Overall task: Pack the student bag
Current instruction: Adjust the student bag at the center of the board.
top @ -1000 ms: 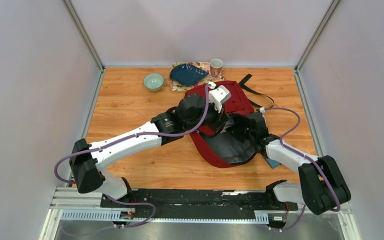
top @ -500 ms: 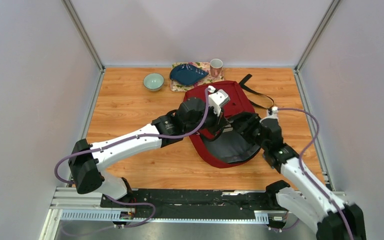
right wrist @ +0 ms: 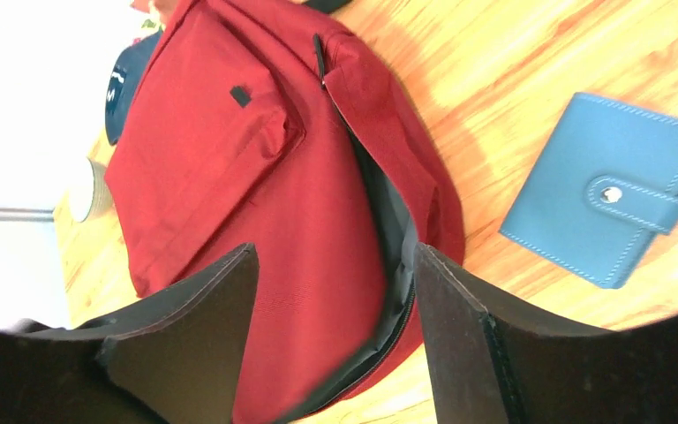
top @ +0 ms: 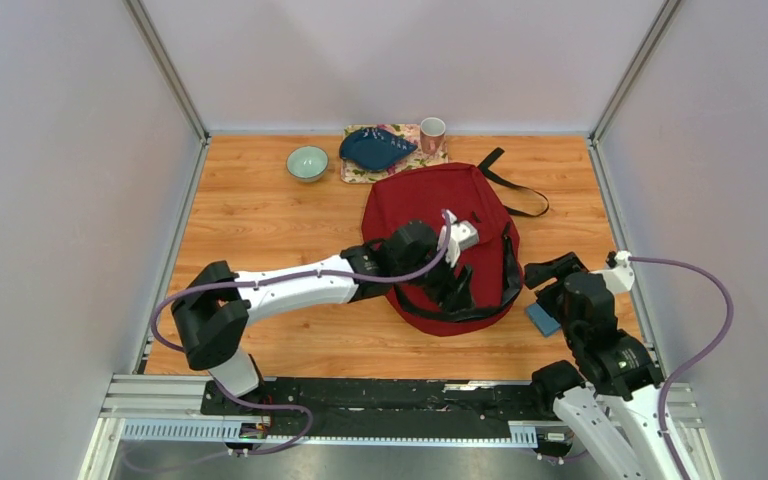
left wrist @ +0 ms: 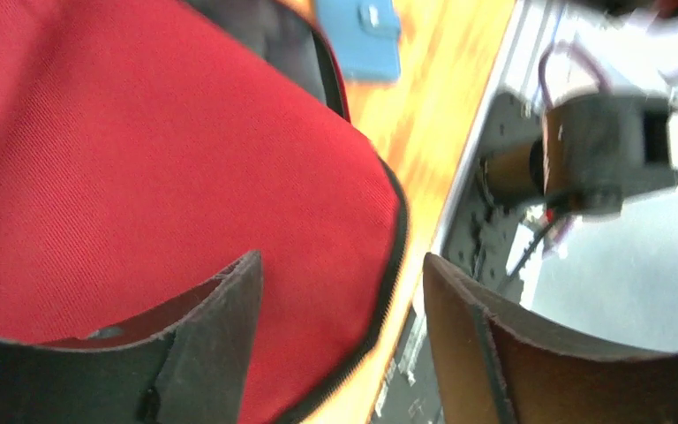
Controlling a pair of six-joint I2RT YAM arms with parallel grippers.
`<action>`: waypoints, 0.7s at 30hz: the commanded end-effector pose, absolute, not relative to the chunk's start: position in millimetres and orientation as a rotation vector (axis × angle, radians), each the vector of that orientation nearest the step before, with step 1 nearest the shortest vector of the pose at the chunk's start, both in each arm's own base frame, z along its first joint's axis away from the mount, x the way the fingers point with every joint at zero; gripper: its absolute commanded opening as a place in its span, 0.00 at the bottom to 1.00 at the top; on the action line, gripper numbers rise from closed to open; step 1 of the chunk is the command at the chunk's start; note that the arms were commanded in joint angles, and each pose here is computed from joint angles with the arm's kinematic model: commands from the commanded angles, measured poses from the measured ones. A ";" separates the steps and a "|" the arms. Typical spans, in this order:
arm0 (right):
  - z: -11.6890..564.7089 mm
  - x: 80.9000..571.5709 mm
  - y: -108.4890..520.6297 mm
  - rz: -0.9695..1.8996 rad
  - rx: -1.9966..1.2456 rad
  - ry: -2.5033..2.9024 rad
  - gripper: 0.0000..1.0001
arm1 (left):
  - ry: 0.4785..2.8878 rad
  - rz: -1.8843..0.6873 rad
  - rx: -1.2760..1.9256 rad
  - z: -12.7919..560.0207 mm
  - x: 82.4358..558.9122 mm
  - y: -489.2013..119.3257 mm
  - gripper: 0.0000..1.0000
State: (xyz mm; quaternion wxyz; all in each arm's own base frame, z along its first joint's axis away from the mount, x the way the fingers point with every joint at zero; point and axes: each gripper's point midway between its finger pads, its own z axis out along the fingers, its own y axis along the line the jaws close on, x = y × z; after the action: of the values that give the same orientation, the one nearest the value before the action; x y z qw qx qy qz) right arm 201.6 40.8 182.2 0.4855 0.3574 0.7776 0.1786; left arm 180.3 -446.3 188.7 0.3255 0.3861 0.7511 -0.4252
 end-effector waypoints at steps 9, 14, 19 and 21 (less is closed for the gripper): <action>180.5 207.5 29.3 0.235 0.762 1.998 0.75 | 1.847 -0.997 0.942 241.0 157.6 -397.0 0.77; 164.9 222.8 58.3 0.317 0.665 2.132 0.75 | 1.957 -0.782 0.748 211.9 191.1 -347.5 0.77; 150.7 235.0 91.3 0.512 0.638 2.192 0.70 | 2.056 -0.685 0.474 188.2 221.3 -291.1 0.78; 149.3 241.7 95.0 0.535 0.644 2.185 0.68 | 2.079 -0.703 0.415 174.7 223.5 -276.3 0.78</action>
State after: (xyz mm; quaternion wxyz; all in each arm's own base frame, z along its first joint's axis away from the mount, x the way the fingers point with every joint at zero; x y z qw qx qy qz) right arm 224.3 69.2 139.3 0.3821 0.2770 0.8704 0.1401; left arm 208.2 -312.1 191.5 0.4365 0.2464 0.8106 -0.3028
